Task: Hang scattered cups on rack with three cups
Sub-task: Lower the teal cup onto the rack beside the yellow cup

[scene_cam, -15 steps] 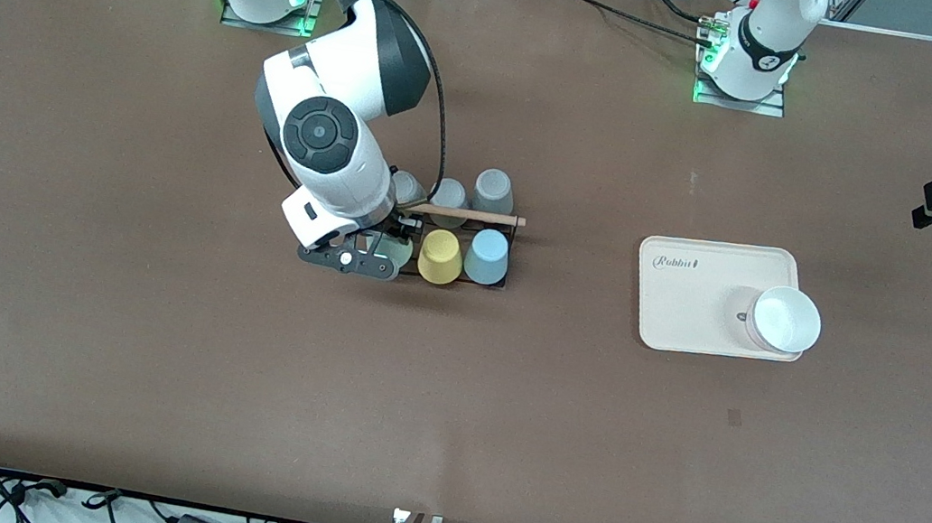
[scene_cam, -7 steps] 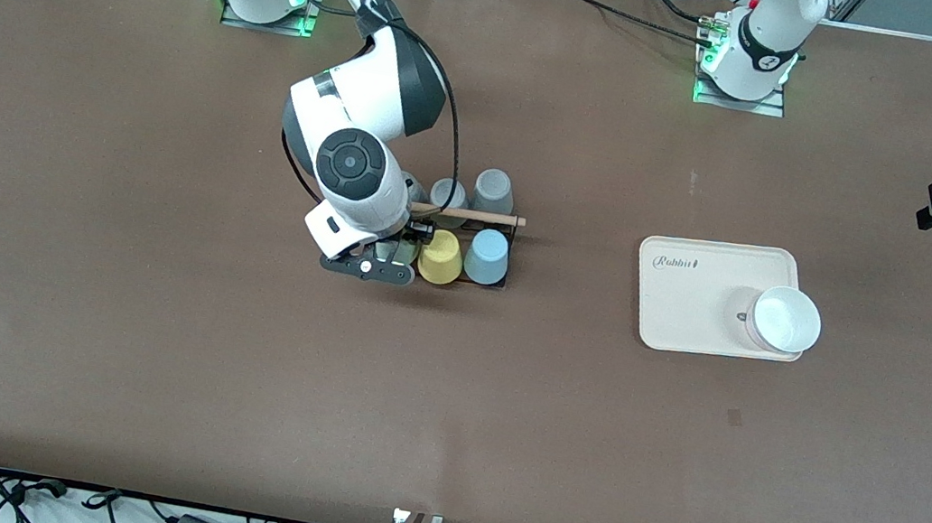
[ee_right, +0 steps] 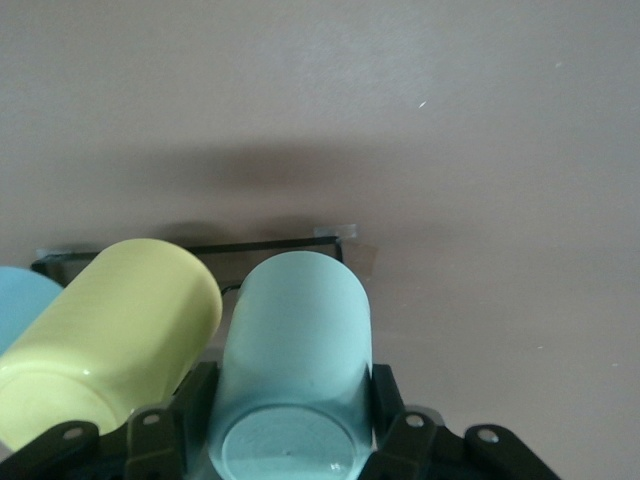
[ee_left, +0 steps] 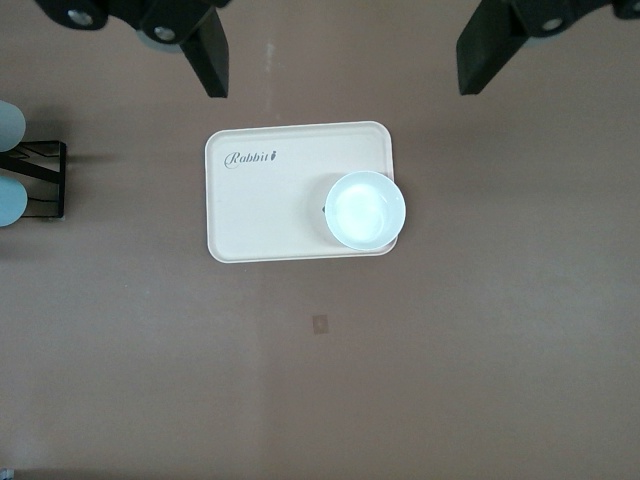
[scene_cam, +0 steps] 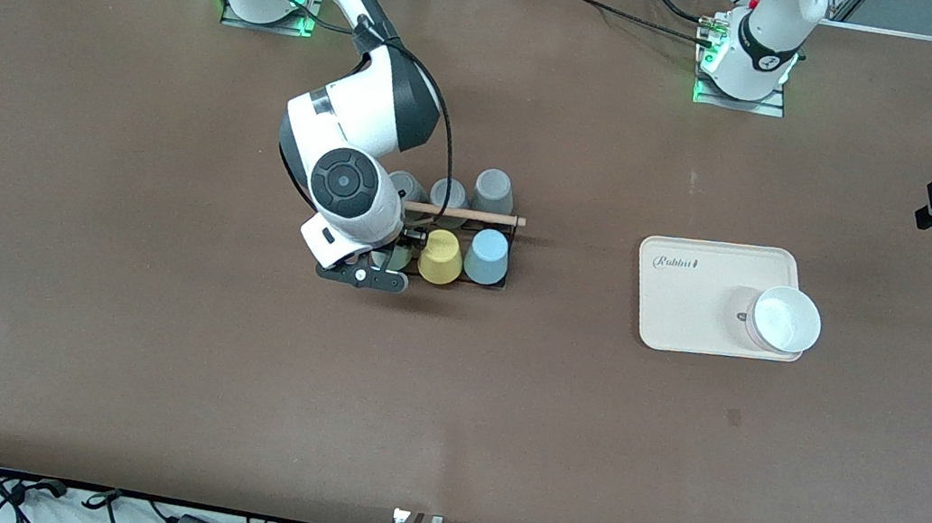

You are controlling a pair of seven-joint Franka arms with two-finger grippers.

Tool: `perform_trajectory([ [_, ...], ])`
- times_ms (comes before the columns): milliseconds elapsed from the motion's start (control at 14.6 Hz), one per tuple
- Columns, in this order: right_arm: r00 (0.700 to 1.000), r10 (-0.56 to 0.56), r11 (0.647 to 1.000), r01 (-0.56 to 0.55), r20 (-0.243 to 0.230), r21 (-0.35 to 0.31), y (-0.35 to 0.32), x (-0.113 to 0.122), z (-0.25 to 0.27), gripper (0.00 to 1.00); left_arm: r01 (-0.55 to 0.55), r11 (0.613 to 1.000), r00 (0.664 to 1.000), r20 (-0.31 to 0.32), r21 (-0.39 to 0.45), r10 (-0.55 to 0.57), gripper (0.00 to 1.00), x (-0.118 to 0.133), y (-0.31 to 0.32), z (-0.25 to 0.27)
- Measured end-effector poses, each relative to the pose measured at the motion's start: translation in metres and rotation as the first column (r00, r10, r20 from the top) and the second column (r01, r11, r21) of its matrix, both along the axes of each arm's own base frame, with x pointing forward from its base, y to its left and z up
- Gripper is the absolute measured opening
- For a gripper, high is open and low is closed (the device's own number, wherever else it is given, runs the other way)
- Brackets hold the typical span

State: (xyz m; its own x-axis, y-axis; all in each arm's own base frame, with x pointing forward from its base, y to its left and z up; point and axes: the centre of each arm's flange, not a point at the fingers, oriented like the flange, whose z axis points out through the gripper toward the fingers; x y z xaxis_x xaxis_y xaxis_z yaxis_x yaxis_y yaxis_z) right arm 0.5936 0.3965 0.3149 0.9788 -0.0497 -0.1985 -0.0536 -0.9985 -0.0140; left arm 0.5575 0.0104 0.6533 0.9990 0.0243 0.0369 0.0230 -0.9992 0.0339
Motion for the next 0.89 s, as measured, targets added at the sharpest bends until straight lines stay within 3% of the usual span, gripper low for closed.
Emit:
perform_trajectory([
  [206,1.000,0.004,1.000,-0.003,-0.013,0.031,-0.009,0.007,0.001,0.67,0.000,1.000,1.000,-0.001,0.000,0.000,1.00,0.000,0.000,0.000],
  [893,0.999,0.010,1.000,-0.009,-0.031,0.027,-0.005,0.003,-0.012,0.67,0.000,1.000,1.000,-0.007,0.000,0.000,1.00,-0.001,0.000,-0.001],
])
